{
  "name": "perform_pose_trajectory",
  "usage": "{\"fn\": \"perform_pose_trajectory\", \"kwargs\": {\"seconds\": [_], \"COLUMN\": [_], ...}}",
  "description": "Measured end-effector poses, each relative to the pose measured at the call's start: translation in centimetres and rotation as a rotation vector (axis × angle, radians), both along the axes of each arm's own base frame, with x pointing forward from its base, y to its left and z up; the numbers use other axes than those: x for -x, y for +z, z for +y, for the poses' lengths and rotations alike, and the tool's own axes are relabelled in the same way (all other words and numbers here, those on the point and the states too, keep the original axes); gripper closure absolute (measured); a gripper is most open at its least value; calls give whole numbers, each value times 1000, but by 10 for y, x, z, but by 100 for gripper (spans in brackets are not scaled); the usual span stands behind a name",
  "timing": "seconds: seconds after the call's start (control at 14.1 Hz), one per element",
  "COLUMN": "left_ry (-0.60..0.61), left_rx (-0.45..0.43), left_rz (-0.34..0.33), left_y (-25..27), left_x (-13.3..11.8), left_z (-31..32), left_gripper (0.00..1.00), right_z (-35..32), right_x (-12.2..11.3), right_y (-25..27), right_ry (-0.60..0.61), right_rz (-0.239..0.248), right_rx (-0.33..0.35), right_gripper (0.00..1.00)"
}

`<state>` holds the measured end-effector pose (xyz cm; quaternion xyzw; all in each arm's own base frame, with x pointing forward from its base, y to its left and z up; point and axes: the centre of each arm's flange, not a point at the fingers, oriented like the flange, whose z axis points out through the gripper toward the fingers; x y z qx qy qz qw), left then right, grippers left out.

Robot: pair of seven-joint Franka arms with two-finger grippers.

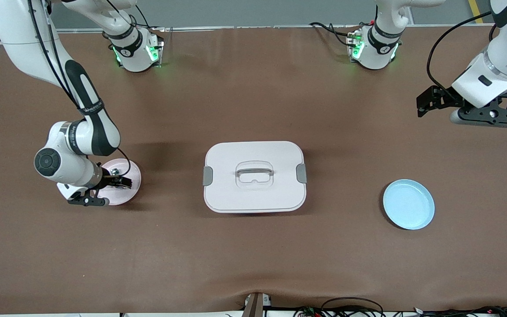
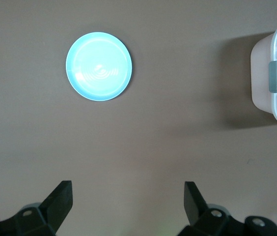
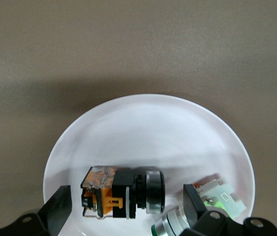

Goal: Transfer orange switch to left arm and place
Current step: 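Close the right gripper on the orange switch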

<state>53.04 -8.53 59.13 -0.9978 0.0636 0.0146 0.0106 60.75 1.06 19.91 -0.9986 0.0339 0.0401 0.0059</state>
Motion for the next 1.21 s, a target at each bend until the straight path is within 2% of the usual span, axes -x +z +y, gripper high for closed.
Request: {"fn": "perform_pose_trajectory", "kwargs": {"seconds": [0.71, 0.78, 0.93, 1.21], "left_ry": [-1, -1, -1, -1], "left_rx": [-1, -1, -1, 0], "left_rz": [4, 4, 4, 0], "left_y": [-2, -2, -2, -2], "left_x": [0, 0, 0, 0], "left_z": [-1, -1, -1, -1], "left_gripper": [0, 0, 0, 0], "right_z": [0, 0, 1, 3], "right_x": [6, 6, 6, 6], "right_y": [-12, -12, -12, -12], "right_ry": [1, 1, 2, 3], "right_rz": [0, 2, 4, 6], "right_rx": [1, 1, 0, -1], "right_gripper": [0, 7, 28, 28]}}
